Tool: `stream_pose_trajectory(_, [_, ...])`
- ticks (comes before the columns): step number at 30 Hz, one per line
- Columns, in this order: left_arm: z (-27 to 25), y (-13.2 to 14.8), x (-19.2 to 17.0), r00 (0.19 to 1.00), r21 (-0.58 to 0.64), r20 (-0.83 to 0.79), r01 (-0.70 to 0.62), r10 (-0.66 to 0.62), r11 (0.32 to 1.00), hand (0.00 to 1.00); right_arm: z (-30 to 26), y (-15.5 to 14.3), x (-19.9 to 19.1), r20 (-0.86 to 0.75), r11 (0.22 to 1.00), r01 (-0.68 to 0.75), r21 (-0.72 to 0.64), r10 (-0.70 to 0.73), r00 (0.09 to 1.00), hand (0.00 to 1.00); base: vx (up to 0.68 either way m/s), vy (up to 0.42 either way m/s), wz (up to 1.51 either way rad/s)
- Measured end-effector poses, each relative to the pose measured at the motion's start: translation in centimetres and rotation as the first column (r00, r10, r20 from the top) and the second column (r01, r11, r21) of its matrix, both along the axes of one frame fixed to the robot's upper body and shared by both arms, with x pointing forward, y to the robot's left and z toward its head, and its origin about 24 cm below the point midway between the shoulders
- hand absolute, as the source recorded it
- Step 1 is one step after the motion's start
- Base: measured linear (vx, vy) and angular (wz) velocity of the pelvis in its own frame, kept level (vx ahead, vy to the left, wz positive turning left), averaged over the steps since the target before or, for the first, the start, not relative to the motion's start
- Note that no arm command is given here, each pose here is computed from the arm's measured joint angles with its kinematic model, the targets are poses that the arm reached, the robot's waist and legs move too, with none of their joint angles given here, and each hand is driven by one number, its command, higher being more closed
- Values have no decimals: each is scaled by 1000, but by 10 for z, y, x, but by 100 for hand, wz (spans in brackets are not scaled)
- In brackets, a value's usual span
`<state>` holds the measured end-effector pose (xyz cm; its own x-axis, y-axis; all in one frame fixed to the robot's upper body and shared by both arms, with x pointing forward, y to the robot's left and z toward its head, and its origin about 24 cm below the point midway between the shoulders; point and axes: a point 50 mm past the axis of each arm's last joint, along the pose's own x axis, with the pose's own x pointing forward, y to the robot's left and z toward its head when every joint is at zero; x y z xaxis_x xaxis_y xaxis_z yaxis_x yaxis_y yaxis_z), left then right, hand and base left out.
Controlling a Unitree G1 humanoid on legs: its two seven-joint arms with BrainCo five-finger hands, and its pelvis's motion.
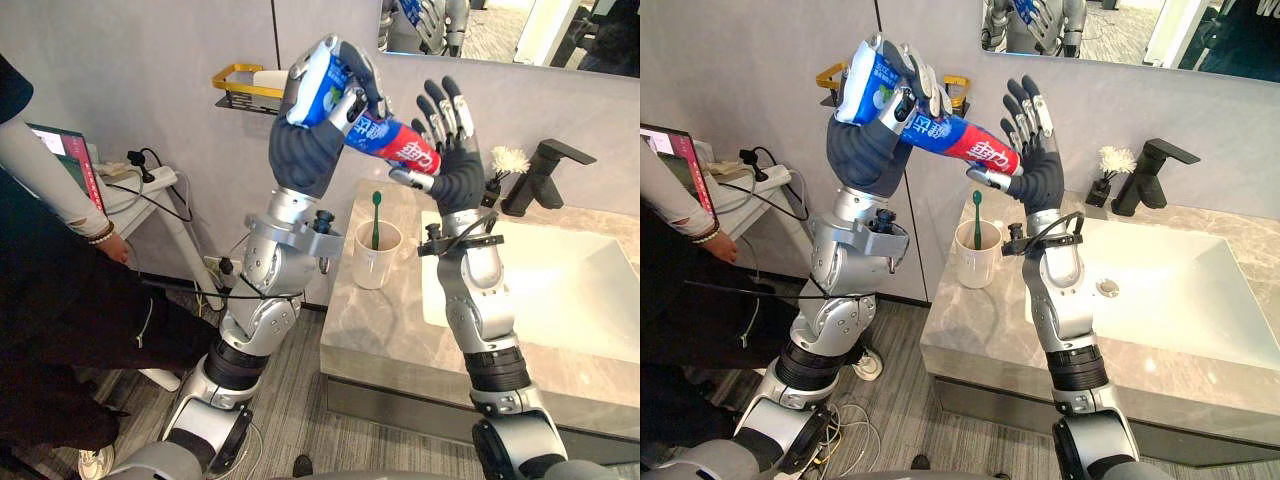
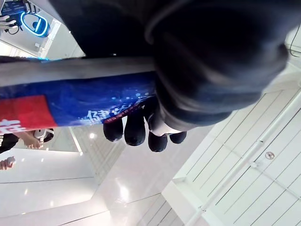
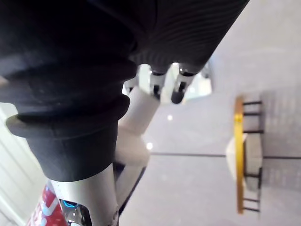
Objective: Organize washtable
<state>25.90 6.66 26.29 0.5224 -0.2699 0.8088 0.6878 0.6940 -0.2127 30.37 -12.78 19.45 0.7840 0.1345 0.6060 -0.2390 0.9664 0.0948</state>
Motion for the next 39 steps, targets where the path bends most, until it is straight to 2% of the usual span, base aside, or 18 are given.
stream_pose_trajectory(5, [6,16,2,998,-49,23,-59,60,997,100,-8,-4,-1,-32,999,29,-27,-30,999,0,1,15,-4])
stream_pose_trajectory(8, [6,21,2,996,-56,22,-84,85,995,100,-1,-11,-6,3,999,50,-12,-50,999,0,10,15,-6])
stream_pose_trajectory(12, [7,31,5,992,-59,23,-125,126,990,100,6,-32,-18,59,993,115,30,-117,991,0,21,16,-9])
stream_pose_trajectory(16, [9,40,7,986,-77,21,-161,163,984,100,-8,-62,-25,12,972,230,42,-231,973,0,12,13,-4])
stream_pose_trajectory(25, [7,45,10,975,-30,35,-219,220,975,100,-24,-97,-38,-53,919,387,71,-384,922,0,4,2,-11])
stream_pose_trajectory(32, [4,54,17,954,2,24,-299,298,954,100,-22,-136,-67,-34,835,502,224,-508,861,0,12,-7,-11])
stream_pose_trajectory(39, [-12,42,23,956,112,-20,-288,291,951,100,-45,-147,-80,-127,798,470,376,-458,880,0,5,1,-1])
